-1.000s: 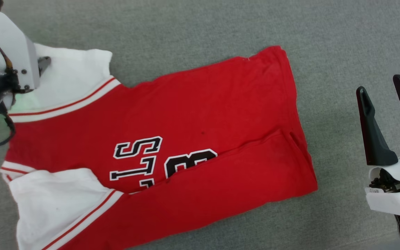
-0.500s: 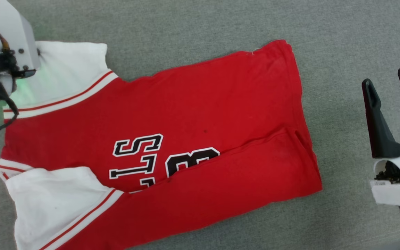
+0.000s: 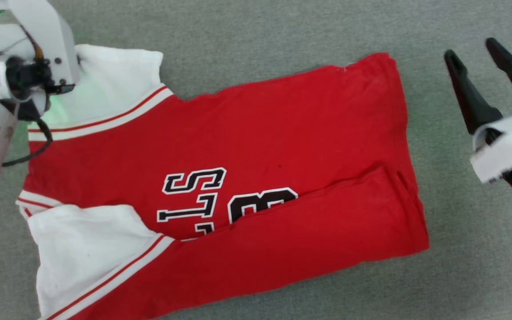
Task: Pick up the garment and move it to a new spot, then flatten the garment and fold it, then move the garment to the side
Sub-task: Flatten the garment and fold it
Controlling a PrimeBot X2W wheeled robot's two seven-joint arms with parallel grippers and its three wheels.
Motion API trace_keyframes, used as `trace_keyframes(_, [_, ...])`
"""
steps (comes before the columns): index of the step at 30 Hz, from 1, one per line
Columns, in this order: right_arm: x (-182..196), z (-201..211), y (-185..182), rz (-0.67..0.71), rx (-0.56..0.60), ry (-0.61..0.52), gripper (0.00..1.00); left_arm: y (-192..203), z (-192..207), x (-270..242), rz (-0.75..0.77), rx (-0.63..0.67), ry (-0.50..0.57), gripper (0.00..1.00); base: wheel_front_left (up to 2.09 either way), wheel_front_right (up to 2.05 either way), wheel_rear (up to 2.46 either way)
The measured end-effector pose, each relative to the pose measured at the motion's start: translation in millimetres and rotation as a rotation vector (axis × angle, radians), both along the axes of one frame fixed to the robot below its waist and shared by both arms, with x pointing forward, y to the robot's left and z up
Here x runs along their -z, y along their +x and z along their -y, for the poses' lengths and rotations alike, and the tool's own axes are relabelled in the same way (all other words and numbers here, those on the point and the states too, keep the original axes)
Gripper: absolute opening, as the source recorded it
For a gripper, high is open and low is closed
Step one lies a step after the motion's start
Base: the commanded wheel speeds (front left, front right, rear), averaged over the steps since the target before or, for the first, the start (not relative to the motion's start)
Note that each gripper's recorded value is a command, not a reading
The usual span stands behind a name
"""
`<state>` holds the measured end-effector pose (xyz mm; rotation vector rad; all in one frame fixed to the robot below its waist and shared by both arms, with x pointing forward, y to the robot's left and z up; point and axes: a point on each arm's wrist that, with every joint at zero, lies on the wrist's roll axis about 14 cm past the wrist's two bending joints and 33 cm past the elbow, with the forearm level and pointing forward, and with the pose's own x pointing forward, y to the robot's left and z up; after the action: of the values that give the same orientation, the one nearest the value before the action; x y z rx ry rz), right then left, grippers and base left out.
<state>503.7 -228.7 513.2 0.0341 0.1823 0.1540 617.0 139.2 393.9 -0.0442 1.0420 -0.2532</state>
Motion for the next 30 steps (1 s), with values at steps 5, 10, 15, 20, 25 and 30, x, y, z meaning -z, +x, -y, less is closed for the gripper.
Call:
trace_keyframes(5, [35.2,-5.5,21.2,-0.191,-0.039,-0.001,1.00,1.4,1.0,-0.3,0.006,0.004,-0.008,0.00,0.00,0.00,0.00])
trace_keyframes(10, [74.6,-22.1,30.5,-0.391,-0.088,0.031,1.00,3.3,1.4,0.4,0.012,0.006,-0.016,0.00,0.00,0.00,0.00])
trace_keyframes(15, [113.3,-32.0,27.3,-0.607,-0.114,0.050,1.00,5.7,-1.5,3.6,0.014,0.000,-0.020,0.00,0.00,0.00,0.00])
trace_keyframes(20, [123.2,-37.5,30.7,-0.746,-0.137,0.037,0.09,6.7,-1.7,6.4,0.013,0.001,-0.025,0.00,0.00,0.00,0.00])
trace_keyframes(25, [120.3,-45.6,35.3,-0.791,-0.170,0.013,0.00,7.7,-2.1,5.0,0.024,-0.004,-0.030,0.00,0.00,0.00,0.00])
trace_keyframes(30, [110.8,-47.1,38.0,-0.774,-0.187,-0.008,0.00,5.2,-1.3,-6.1,0.046,-0.006,-0.049,0.00,0.00,0.00,0.00])
